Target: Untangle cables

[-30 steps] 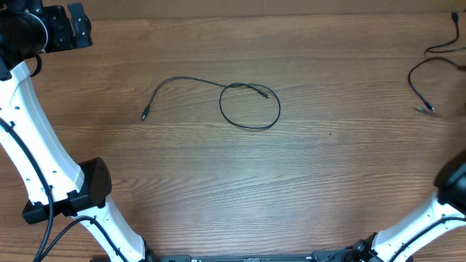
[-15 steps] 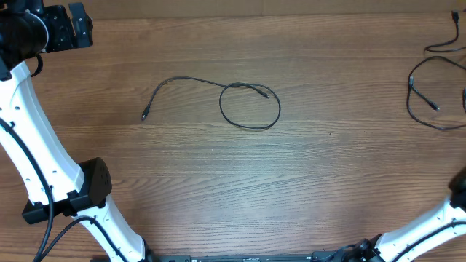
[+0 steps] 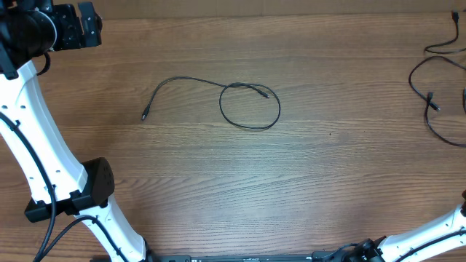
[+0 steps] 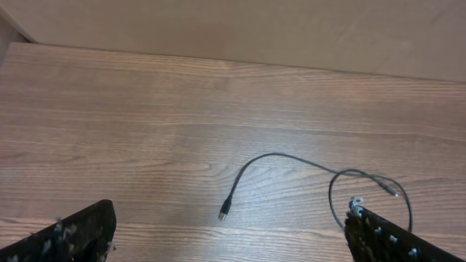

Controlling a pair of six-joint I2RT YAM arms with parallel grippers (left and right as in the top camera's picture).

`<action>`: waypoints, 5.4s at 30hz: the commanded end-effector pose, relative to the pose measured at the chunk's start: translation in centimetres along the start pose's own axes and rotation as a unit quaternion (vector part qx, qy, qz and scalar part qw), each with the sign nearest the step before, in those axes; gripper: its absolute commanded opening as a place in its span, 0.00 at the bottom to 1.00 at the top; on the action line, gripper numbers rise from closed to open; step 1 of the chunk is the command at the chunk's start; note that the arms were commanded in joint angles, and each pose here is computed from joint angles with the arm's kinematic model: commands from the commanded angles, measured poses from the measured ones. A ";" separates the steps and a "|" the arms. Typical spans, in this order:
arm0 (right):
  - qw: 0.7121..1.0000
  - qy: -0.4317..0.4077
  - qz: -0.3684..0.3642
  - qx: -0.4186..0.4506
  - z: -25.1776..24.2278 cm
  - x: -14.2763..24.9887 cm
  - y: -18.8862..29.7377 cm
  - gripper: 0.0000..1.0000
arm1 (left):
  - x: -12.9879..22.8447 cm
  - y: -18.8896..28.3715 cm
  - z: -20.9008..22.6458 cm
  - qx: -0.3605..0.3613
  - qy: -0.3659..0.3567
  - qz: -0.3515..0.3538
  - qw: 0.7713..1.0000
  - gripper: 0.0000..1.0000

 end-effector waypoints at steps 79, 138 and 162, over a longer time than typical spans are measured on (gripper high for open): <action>0.487 0.737 0.090 -0.461 56.1 28.3 24.5 0.74 | 0.8 -2.4 0.2 0.003 -0.007 0.049 0.999 1.00; 0.746 0.299 -0.562 -0.196 25.5 -13.1 59.5 0.04 | 0.2 -2.5 -0.3 0.028 -0.001 0.035 0.999 1.00; 0.907 0.282 -0.293 0.112 2.0 -16.9 35.8 0.04 | 0.8 -2.4 0.5 -0.009 -0.031 0.049 0.998 1.00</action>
Point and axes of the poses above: each gripper's point midway between its finger pads, its own y axis back along the fingers, its own z axis along the line the jaws close on, x = y × z, the point moved 8 cm from there along y, back along the fingers, and after that the axes turned 13 degrees about y, right-handed, at the moved point
